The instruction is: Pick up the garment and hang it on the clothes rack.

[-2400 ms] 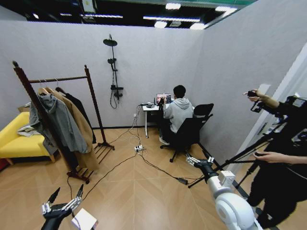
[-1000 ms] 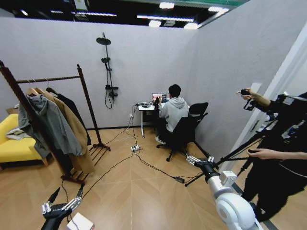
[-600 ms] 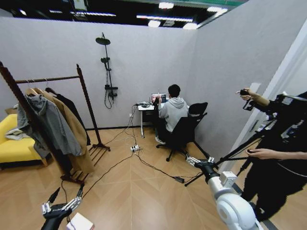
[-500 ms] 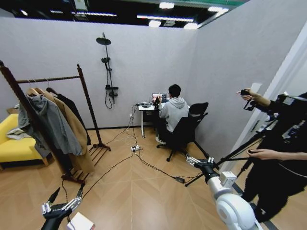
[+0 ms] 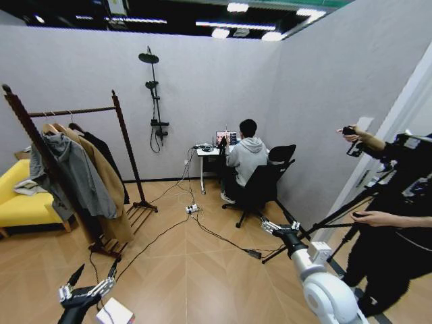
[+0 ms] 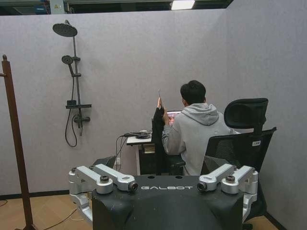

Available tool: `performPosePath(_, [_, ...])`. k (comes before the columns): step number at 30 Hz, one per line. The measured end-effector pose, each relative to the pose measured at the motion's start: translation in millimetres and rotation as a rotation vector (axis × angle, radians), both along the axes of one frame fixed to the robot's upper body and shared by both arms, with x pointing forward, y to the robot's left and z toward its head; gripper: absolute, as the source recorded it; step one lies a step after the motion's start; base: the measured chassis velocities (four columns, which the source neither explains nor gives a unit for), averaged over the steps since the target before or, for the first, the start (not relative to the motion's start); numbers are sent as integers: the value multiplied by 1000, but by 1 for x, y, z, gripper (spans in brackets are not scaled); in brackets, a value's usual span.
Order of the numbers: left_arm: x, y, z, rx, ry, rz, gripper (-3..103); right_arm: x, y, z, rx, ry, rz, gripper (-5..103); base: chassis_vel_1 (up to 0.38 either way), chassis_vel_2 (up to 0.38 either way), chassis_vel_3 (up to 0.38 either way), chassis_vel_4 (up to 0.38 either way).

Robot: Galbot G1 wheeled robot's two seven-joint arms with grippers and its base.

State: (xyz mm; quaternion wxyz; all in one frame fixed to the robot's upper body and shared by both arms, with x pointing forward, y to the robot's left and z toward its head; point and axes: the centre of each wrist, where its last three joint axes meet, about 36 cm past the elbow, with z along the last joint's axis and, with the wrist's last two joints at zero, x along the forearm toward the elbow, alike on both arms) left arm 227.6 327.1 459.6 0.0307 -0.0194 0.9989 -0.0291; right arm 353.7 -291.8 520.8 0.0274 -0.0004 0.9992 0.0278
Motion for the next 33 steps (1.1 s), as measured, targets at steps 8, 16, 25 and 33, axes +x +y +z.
performPosePath(8, [0, 0, 0, 0, 0, 0, 100, 0, 4, -5, 16, 11, 6, 100, 0, 0, 0, 0])
performPosePath(16, [0, 0, 0, 0, 0, 0, 100, -3, 2, -3, 6, 9, 2, 100, 0, 0, 0, 0])
performPosePath(25, [0, 0, 0, 0, 0, 0, 100, 4, 1, 2, -22, 22, 19, 100, 0, 0, 0, 0])
performPosePath(33, [0, 0, 0, 0, 0, 0, 100, 9, 22, 15, -21, 7, 50, 100, 0, 0, 0, 0])
